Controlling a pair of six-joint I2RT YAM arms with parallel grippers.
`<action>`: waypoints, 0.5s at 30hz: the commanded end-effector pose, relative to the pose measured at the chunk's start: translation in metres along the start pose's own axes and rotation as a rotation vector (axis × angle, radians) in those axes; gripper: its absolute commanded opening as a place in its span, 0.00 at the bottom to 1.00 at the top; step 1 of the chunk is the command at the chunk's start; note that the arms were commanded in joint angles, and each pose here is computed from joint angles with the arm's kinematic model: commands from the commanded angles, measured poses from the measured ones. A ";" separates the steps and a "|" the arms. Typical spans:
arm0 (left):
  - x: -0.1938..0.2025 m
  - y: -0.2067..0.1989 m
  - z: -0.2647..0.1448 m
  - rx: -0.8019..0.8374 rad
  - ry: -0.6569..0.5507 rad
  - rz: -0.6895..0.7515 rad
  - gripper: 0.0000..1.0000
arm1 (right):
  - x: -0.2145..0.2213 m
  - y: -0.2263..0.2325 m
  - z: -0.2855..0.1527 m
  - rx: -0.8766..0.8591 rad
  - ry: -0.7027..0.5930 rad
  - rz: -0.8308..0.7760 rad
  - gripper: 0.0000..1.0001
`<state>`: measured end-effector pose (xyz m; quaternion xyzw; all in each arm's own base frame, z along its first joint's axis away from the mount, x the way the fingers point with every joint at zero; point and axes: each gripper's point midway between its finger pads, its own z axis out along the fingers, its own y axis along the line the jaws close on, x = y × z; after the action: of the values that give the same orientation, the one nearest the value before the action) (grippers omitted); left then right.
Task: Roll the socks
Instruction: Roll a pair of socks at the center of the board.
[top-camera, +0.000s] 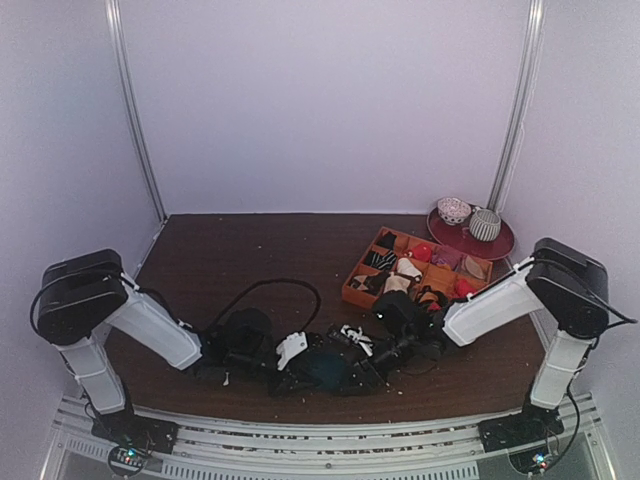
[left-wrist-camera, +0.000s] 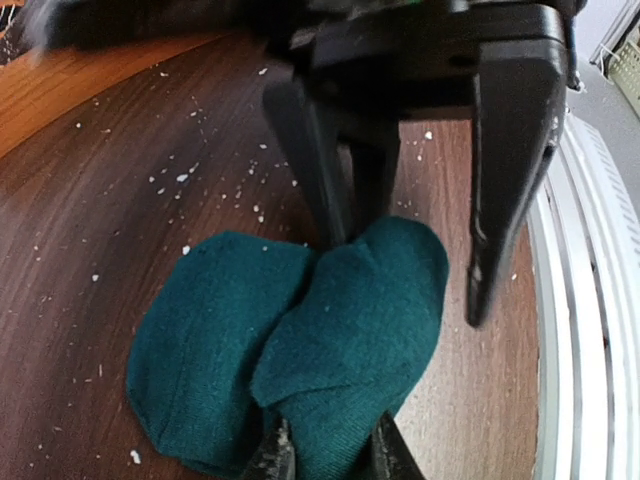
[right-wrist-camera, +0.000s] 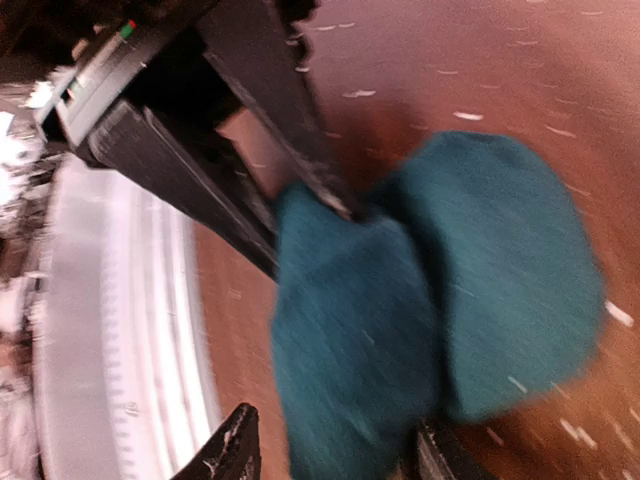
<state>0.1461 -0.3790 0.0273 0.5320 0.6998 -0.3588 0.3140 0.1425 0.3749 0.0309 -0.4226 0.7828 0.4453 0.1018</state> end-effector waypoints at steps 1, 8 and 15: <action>0.078 -0.012 -0.003 0.045 0.301 -0.238 0.16 | 0.003 -0.041 -0.041 0.388 -0.094 -0.128 0.50; 0.102 -0.020 -0.015 0.136 0.415 -0.493 0.15 | -0.027 0.016 -0.071 0.563 -0.301 -0.697 0.59; 0.103 -0.018 -0.015 0.147 0.471 -0.547 0.15 | -0.021 0.024 -0.031 0.541 -0.162 -0.847 0.60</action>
<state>0.1499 -0.3781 0.0230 0.4587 0.7599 -0.4240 0.1799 0.1392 0.3541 0.0811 -0.5846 0.6517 0.2345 0.4224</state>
